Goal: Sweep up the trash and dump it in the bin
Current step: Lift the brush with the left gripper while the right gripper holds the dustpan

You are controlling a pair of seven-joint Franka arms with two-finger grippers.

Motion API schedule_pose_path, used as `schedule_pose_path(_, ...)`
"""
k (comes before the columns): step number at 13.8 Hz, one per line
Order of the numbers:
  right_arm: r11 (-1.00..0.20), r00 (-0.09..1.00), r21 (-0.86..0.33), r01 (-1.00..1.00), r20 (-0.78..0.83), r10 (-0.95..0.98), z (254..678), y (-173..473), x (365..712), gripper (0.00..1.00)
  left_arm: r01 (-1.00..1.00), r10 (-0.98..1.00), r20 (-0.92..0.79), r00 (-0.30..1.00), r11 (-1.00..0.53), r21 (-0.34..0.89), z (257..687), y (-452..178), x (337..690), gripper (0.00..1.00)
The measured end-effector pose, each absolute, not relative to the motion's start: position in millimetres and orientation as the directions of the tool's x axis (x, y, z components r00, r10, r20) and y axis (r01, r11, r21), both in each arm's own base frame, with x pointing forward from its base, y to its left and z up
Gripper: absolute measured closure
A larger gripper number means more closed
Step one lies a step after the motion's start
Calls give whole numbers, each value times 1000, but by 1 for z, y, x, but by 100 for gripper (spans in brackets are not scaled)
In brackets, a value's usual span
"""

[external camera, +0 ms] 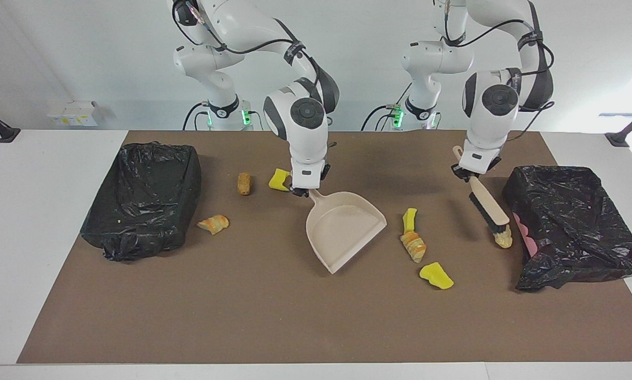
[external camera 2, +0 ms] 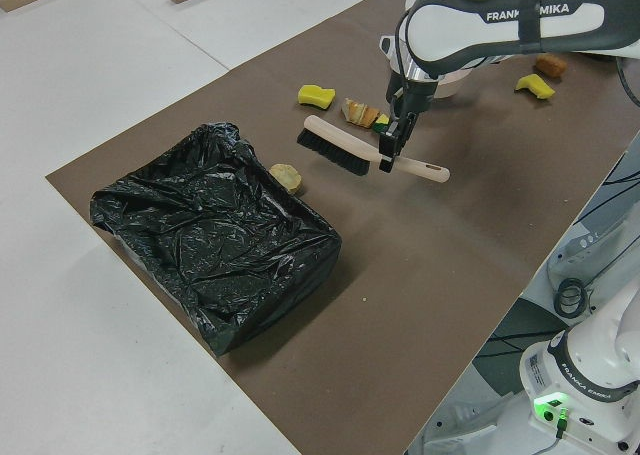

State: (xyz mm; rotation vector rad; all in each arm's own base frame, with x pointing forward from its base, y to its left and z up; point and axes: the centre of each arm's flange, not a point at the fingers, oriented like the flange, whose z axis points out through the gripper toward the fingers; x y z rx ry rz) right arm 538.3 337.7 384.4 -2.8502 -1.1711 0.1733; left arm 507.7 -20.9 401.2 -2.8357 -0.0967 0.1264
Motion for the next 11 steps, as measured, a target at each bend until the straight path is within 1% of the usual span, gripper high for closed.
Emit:
schedule_pose_path(3,-546,542,-99,832,-65,838,384,326,545,69,-23,17,-113,993,-938,-347,392,21,536,74)
schedule_pose_path(5,-422,417,-75,903,-72,906,384,310,555,69,-51,3,-143,990,-927,-372,370,28,547,74)
schedule_pose_path(7,-302,297,-55,952,-90,951,382,298,562,69,-69,-7,-168,986,-927,-368,351,28,551,74)
schedule_pose_path(9,-191,185,-44,981,-108,977,381,293,568,69,-98,-34,-191,981,-937,-335,346,24,550,74)
schedule_pose_path(11,-112,106,-38,993,-123,987,378,293,572,69,-118,-69,-210,975,-965,-232,345,17,549,74)
